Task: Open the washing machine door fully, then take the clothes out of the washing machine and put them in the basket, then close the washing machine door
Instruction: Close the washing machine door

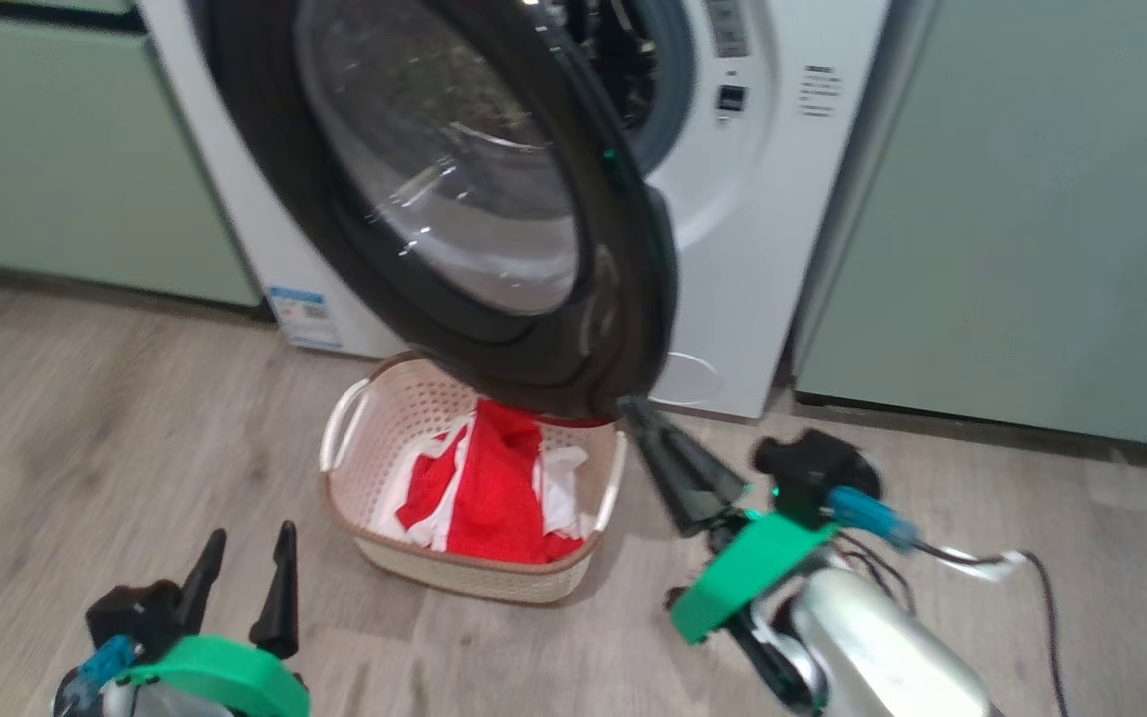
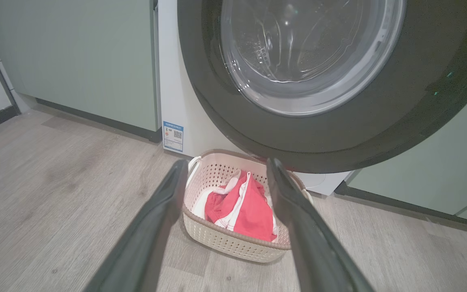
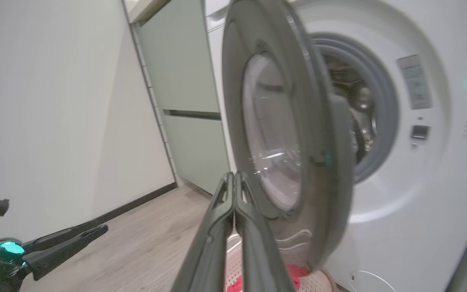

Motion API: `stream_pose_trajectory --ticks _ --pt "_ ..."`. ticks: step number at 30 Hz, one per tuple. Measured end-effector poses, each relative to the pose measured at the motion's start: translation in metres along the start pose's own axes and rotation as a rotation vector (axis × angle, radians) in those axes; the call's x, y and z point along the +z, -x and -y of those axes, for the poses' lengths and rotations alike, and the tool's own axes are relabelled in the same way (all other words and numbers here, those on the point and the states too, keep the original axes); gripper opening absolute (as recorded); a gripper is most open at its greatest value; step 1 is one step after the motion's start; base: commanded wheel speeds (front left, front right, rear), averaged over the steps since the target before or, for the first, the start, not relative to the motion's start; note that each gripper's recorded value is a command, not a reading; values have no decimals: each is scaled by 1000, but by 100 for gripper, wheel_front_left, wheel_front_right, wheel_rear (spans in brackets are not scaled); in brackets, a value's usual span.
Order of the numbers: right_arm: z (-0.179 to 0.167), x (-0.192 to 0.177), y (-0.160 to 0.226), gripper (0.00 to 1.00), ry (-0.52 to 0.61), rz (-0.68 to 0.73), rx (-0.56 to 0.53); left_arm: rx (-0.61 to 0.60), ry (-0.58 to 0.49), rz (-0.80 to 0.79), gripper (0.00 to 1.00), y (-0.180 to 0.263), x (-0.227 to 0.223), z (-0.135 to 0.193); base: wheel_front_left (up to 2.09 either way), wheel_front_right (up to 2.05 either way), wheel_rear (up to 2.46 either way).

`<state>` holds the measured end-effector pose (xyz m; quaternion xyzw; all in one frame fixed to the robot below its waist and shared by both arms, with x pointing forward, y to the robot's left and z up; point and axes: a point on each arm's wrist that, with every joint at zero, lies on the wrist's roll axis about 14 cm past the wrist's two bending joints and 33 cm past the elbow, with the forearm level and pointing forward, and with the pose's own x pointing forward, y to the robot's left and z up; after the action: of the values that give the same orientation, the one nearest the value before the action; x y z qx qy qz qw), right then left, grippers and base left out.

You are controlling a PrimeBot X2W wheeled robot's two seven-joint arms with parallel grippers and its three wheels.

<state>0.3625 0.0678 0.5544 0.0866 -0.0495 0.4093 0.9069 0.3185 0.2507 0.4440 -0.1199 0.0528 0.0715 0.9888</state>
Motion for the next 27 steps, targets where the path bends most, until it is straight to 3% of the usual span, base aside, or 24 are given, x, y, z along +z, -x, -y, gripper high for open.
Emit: stream_pose_trajectory --ticks 4,9,27 --pt "-18 -17 -18 0 13 -71 94 22 5 -4 100 7 -2 -6 0 0 0" --pt "-13 -28 -37 0 11 -117 115 45 14 -3 100 9 -2 -10 0 0 0" --pt "96 -18 -85 0 -71 -89 -134 25 22 -53 100 -16 -15 8 0 0 0"
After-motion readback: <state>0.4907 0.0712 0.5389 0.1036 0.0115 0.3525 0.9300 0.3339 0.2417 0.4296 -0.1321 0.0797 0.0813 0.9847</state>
